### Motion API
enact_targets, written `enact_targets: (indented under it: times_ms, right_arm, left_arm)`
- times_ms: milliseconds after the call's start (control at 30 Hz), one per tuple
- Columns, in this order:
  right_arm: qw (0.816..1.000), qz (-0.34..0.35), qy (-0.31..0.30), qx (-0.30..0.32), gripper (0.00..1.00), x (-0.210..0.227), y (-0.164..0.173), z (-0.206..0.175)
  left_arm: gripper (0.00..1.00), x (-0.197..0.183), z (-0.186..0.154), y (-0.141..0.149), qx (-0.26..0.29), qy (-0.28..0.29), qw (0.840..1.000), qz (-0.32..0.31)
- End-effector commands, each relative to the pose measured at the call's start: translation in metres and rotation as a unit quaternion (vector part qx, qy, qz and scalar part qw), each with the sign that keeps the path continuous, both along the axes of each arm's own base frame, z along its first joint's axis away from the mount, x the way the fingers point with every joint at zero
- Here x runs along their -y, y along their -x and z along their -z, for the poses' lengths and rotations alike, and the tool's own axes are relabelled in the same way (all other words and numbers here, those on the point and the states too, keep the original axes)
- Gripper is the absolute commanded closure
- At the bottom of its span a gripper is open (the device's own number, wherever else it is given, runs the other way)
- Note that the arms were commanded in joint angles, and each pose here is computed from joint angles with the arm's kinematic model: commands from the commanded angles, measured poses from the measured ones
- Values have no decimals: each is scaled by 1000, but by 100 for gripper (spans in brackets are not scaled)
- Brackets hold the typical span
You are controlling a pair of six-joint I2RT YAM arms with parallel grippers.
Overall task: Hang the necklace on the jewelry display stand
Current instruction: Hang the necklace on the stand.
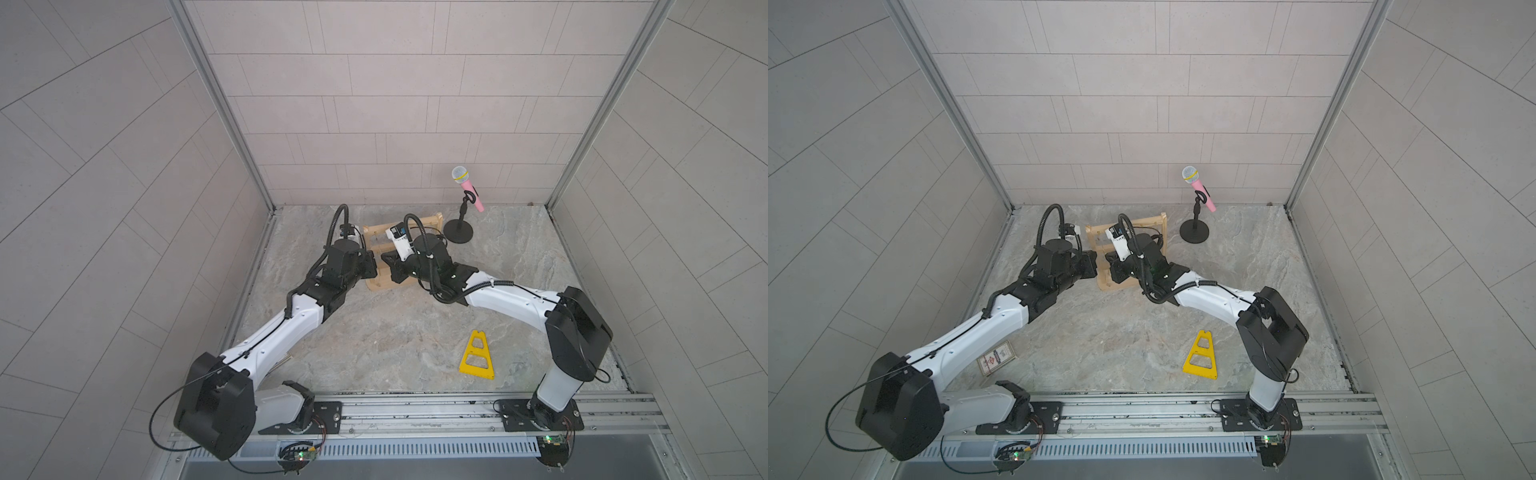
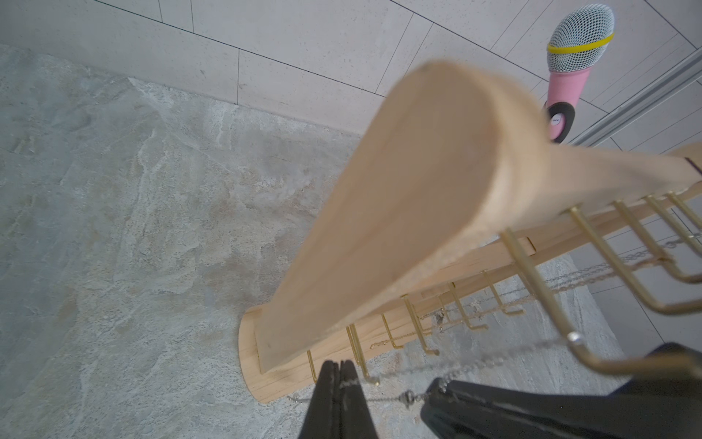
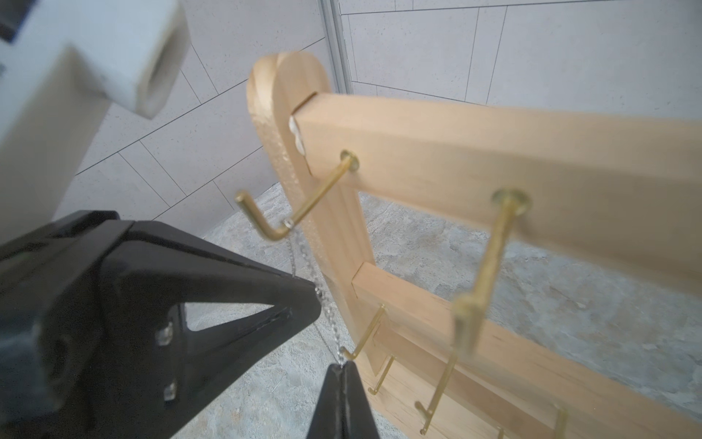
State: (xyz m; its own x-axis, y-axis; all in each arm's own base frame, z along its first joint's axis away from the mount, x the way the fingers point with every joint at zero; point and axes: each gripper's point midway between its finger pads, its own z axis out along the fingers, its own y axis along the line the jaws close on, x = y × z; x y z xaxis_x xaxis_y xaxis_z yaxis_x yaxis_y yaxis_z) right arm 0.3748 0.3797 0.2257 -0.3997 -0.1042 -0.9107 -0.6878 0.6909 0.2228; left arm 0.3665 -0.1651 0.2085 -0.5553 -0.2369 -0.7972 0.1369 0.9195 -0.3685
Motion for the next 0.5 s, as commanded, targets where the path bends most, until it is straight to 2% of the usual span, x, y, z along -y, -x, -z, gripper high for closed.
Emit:
enact_targets:
  times_ms: [0,467]
  right_arm:
    - [1000,18,7,11,99,9,-2,-9]
    - [999,45,-4,3,99,15,-20,-6]
  left_arm:
    - [100,2,-16,-5,16,1,1000,3]
    - [100,4,-11,-6,9,2,1000,5]
